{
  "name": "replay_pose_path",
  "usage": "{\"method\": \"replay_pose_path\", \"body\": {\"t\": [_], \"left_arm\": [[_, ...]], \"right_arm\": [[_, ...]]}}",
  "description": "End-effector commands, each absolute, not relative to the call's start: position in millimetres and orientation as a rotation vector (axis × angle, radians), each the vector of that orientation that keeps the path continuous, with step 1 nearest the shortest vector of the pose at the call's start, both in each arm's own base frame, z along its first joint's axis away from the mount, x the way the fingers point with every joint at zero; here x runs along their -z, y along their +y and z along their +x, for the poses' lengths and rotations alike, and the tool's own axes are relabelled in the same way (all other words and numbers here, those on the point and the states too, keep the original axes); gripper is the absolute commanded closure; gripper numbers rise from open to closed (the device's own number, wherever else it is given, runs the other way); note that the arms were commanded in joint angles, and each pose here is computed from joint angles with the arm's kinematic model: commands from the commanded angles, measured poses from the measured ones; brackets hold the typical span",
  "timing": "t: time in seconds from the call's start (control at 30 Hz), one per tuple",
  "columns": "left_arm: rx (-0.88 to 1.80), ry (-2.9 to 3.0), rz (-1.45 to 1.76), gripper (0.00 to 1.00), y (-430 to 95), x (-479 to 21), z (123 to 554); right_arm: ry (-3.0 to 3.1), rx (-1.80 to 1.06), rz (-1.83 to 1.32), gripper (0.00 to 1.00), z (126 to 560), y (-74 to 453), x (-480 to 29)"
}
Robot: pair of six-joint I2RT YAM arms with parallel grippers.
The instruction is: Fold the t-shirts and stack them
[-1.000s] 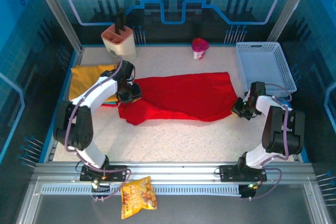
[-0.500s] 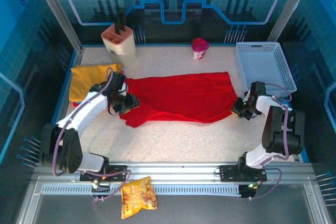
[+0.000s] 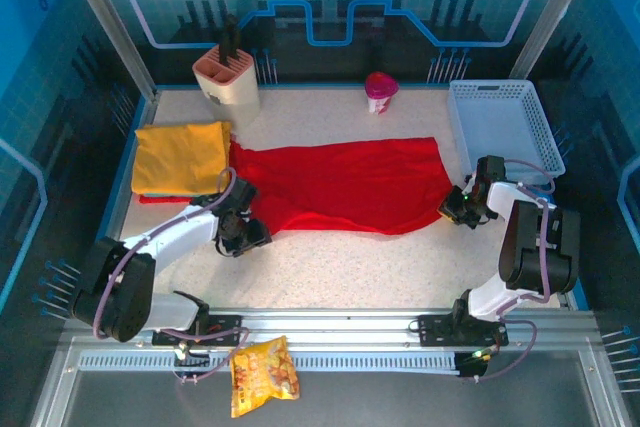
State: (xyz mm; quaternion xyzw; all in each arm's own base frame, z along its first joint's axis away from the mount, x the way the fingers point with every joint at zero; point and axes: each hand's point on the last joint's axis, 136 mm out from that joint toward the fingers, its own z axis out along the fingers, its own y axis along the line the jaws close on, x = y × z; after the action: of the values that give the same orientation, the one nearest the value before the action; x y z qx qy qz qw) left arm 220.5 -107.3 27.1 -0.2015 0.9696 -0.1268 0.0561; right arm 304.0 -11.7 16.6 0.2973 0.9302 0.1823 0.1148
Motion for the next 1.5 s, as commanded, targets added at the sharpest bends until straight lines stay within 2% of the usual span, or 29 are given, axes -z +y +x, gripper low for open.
{"method": "replay_pose_path", "body": {"t": [0.0, 0.07, 0.47, 0.63, 1.03, 1.13, 1.2, 1.27, 1.33, 1.4, 1.47], "left_arm": [[0.302, 2.886, -0.657, 0.55, -89.0, -36.0, 234.2], [0.322, 2.88, -0.72, 0.6, -78.0, -36.4, 234.7], [0.238, 2.907, -0.747, 0.6, -59.9, -24.1, 240.7], [0.242, 2.896, -0.689, 0.65, -61.5, -19.5, 253.3], [0.244, 2.909, -0.674, 0.82, -62.6, -3.6, 253.7], [0.254, 2.902, -0.672, 0.89, -63.9, -10.3, 256.5], [0.257, 2.899, -0.671, 1.0, -64.2, -23.2, 257.8], [0.272, 2.883, -0.653, 1.0, -65.5, -42.8, 261.1], [0.282, 2.858, -0.628, 1.0, -66.0, -66.9, 265.6], [0.298, 2.841, -0.602, 1.0, -67.4, -88.9, 269.1], [0.317, 2.829, -0.58, 1.0, -69.0, -108.1, 273.0]], "right_arm": [[2.718, -0.541, 0.87, 0.86, 306.1, -15.9, -18.0], [2.719, -0.541, 0.872, 0.86, 305.8, -15.8, -17.2], [2.721, -0.544, 0.875, 0.86, 306.9, -15.8, -15.4], [2.724, -0.546, 0.876, 0.86, 306.8, -15.7, -15.4], [2.727, -0.534, 0.876, 0.86, 305.9, -17.2, -15.8], [2.724, -0.528, 0.882, 0.86, 305.4, -17.9, -17.1], [2.72, -0.526, 0.884, 0.85, 304.1, -18.0, -20.9], [2.706, -0.508, 0.886, 0.81, 302.8, -20.4, -27.7], [2.689, -0.479, 0.893, 0.69, 301.2, -24.0, -35.3], [2.668, -0.46, 0.899, 0.52, 300.8, -27.6, -42.1], [2.648, -0.449, 0.904, 0.46, 300.5, -30.2, -47.8]]}}
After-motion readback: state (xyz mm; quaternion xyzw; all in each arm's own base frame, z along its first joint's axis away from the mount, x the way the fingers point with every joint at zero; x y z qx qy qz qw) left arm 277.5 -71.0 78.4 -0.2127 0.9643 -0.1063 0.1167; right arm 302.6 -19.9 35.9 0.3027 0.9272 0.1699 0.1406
